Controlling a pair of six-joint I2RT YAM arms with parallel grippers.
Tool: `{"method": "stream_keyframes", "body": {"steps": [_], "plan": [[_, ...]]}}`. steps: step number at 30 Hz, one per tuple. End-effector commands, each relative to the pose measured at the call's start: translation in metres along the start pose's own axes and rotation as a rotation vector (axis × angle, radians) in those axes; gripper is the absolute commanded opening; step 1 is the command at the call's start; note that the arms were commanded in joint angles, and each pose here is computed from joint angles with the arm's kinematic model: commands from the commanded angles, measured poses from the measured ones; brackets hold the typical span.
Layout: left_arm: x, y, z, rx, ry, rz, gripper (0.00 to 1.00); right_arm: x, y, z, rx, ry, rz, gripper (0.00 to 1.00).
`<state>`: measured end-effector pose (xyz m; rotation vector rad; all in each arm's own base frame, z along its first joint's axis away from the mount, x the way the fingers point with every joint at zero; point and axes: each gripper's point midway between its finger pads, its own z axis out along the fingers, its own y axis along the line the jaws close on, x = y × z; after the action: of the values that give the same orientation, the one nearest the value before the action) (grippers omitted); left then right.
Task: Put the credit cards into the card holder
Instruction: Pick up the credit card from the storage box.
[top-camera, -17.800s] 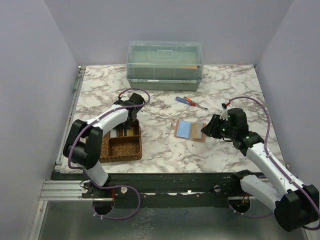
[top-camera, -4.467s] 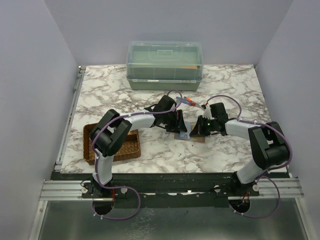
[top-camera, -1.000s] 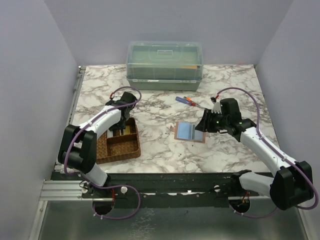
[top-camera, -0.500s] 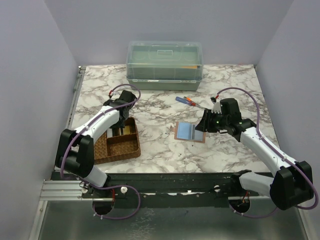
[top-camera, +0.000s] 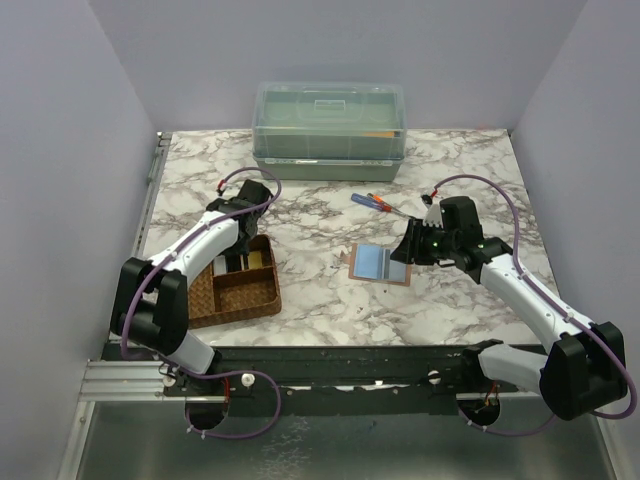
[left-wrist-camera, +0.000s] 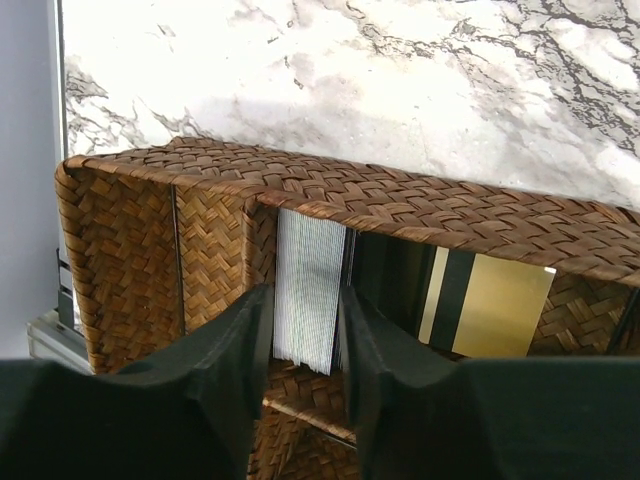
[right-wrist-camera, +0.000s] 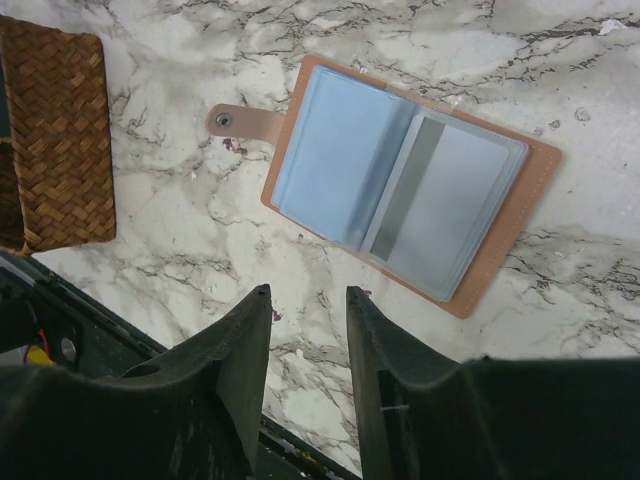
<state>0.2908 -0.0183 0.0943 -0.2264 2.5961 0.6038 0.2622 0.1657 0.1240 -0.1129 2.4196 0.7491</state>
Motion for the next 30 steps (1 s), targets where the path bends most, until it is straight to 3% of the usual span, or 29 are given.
{"method": "stream_keyframes", "body": {"steps": [1,13,23,30], "plan": [[0.005,-0.007,0.011,-0.013,0.020,0.030,0.40,0.004,0.003,0.000,-0.020,0.009,-0.011,0.40],[0.011,-0.008,0.025,-0.073,0.053,0.082,0.50,0.004,0.005,0.000,-0.033,0.009,-0.013,0.40],[0.001,0.001,0.019,-0.126,0.004,0.073,0.25,0.004,0.005,0.000,-0.031,0.006,-0.018,0.40],[-0.008,-0.003,0.007,-0.114,-0.042,0.072,0.21,0.004,0.003,0.002,-0.027,0.011,-0.017,0.40]]}}
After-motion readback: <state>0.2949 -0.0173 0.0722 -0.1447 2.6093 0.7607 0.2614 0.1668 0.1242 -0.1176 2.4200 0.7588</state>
